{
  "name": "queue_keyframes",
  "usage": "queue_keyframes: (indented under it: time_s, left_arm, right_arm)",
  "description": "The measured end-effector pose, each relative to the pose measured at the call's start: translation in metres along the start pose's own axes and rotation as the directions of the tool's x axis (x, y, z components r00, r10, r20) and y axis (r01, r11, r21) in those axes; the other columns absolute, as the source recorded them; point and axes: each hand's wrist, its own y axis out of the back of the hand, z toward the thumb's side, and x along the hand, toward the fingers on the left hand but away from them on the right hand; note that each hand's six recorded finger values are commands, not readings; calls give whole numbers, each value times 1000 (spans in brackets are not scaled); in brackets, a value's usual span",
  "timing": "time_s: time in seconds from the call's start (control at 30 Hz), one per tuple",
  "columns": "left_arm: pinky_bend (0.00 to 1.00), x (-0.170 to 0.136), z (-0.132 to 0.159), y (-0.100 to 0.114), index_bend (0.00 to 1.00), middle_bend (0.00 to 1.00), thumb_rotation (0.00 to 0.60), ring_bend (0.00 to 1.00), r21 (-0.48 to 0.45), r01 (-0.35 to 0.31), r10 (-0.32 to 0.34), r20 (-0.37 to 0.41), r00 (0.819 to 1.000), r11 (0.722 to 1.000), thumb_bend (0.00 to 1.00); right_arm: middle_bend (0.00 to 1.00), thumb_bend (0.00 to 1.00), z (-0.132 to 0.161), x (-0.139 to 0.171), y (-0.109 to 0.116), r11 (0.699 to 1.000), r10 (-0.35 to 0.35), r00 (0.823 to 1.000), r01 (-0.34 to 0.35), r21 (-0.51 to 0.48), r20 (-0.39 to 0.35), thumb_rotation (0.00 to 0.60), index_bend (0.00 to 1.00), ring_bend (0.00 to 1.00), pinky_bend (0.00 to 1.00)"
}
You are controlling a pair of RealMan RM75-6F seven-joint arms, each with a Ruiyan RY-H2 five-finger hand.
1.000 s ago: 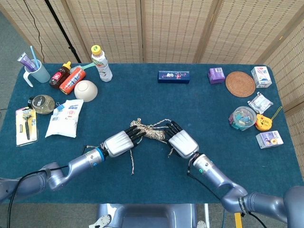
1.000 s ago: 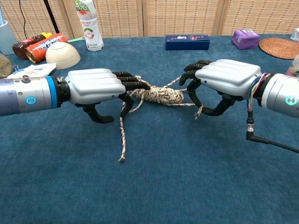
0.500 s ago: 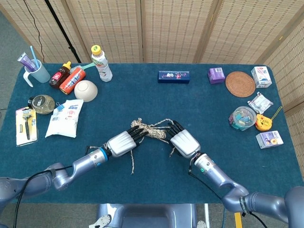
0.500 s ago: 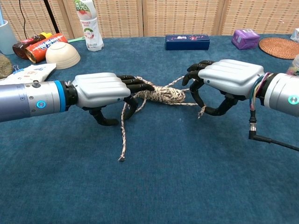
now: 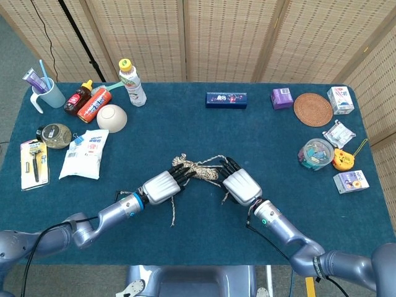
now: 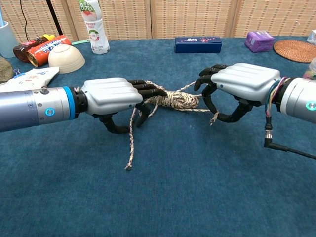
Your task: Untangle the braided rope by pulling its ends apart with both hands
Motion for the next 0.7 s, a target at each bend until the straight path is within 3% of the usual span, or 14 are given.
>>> queue_keyframes:
  time_s: [0.7]
  left_arm:
    - [0, 2, 4, -2, 546, 0, 600, 0, 7, 0, 0, -14, 1000, 1000, 391]
  right_arm:
    - [193, 429, -1, 0, -1, 1000, 4, 1000, -4, -16, 1, 600, 624, 8, 0]
